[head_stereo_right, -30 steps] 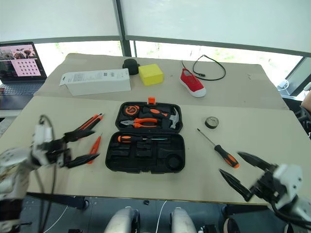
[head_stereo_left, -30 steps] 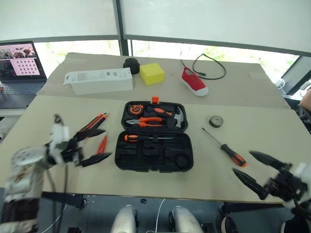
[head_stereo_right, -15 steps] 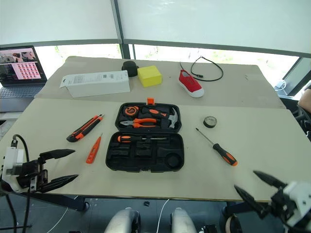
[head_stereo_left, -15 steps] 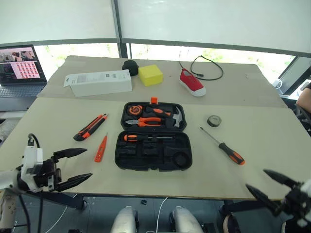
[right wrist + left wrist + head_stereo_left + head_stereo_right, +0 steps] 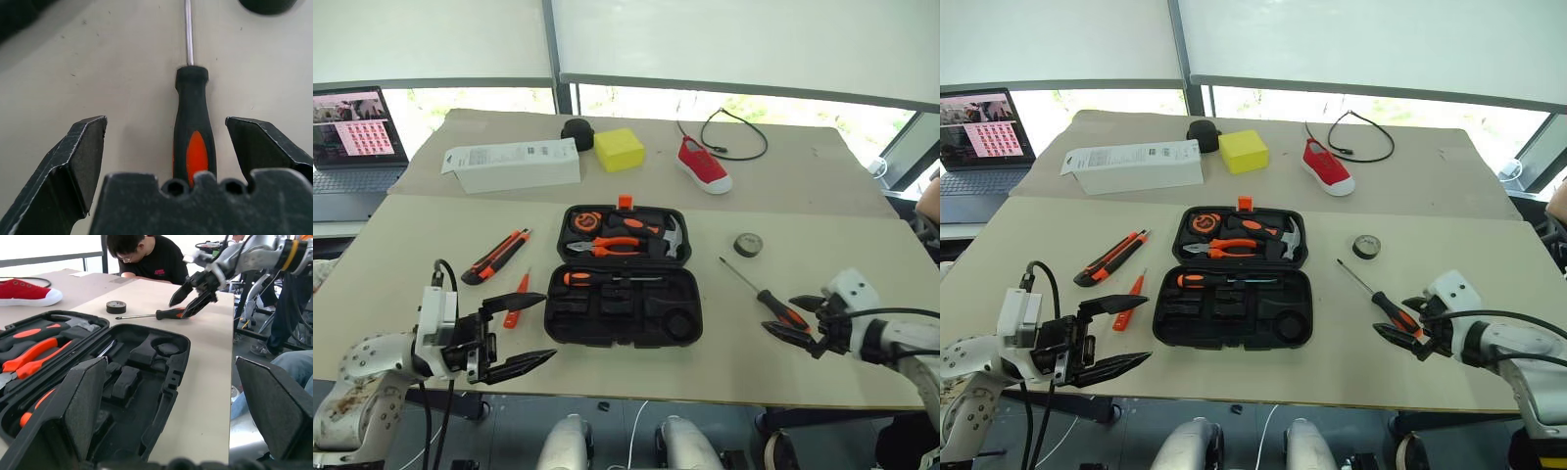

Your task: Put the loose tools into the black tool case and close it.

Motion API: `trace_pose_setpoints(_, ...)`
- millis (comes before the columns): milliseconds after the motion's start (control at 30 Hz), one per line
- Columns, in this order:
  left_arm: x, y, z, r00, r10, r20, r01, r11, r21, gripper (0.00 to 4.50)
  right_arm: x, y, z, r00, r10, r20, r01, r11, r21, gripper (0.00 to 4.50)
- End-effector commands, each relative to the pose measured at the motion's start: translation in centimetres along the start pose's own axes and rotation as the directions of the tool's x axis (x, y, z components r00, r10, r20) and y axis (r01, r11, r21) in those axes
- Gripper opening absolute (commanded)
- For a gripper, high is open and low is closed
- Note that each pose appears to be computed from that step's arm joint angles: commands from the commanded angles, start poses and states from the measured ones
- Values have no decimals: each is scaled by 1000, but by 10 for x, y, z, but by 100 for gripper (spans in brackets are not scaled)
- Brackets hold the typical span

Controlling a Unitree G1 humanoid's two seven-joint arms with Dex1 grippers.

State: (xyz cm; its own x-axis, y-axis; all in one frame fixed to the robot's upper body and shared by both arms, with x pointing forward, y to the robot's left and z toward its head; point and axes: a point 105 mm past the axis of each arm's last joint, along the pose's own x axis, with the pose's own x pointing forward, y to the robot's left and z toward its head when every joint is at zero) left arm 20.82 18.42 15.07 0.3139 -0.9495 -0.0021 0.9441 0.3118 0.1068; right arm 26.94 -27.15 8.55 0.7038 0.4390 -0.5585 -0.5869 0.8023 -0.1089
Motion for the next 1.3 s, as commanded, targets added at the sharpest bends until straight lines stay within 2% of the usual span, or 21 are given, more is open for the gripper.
trace_pose_setpoints(33, 2, 1, 12, 1000, -10, 20, 9, 999, 40, 450, 4, -3, -1, 1000, -18, -13, 18, 999, -29, 341)
trace_pose_setpoints(200, 3, -4, 11, 999, -23, 24, 22, 999, 23, 450, 1, -4, -3, 1000, -26, 9, 27, 999, -21, 167)
trace_pose_setpoints(267, 3, -5, 10, 999, -25, 27, 24, 999, 21, 450, -3, -8, 2, 997, -42, 57, 45, 998, -49, 105)
trace_pose_setpoints(367, 2, -1, 11, 999, 5, 39, -7, 1000, 29, 450, -13, -6, 30, 975, 8, 224, 34, 983, -183, 103)
trace_pose_setpoints(433, 0, 2, 12, 999, 32, 44, -33, 999, 29, 450, -21, 6, 57, 932, 101, 349, 21, 944, -330, 103)
trace_pose_setpoints(533, -5, 5, 8, 997, 73, 35, -74, 997, 30, 450, -26, 42, 78, 869, 327, 372, -161, 896, -413, 103)
trace_pose_setpoints(600, -14, 8, 2, 990, 136, 24, -137, 990, 25, 450, -12, 75, 101, 823, 473, 316, -307, 837, -453, 103)
trace_pose_setpoints(633, -18, 8, -1, 987, 159, 16, -159, 987, 22, 450, -3, 85, 111, 817, 497, 292, -340, 824, -453, 103)
trace_pose_setpoints(733, -24, 6, -7, 982, 187, 0, -187, 982, 16, 450, 18, 97, 130, 827, 503, 251, -364, 819, -443, 103)
trace_pose_setpoints(833, -31, 4, -10, 976, 219, -14, -219, 976, 12, 450, 40, 112, 141, 838, 519, 167, -396, 789, -469, 103)
trace_pose_setpoints(867, -35, 3, -10, 973, 228, -23, -228, 974, 12, 450, 48, 116, 142, 846, 523, 106, -405, 759, -510, 103)
trace_pose_setpoints(967, -40, 3, -10, 968, 247, -35, -247, 969, 14, 450, 67, 117, 146, 868, 495, -26, -404, 674, -618, 103)
trace_pose_setpoints(1133, -40, 4, -10, 968, 246, -41, -246, 969, 12, 450, 85, 101, 154, 901, 420, -110, -369, 608, -702, 103)
trace_pose_setpoints(1300, -37, 1, -10, 968, 249, -35, -249, 969, 11, 450, 93, 111, 145, 879, 443, -175, -424, 562, -710, 103)
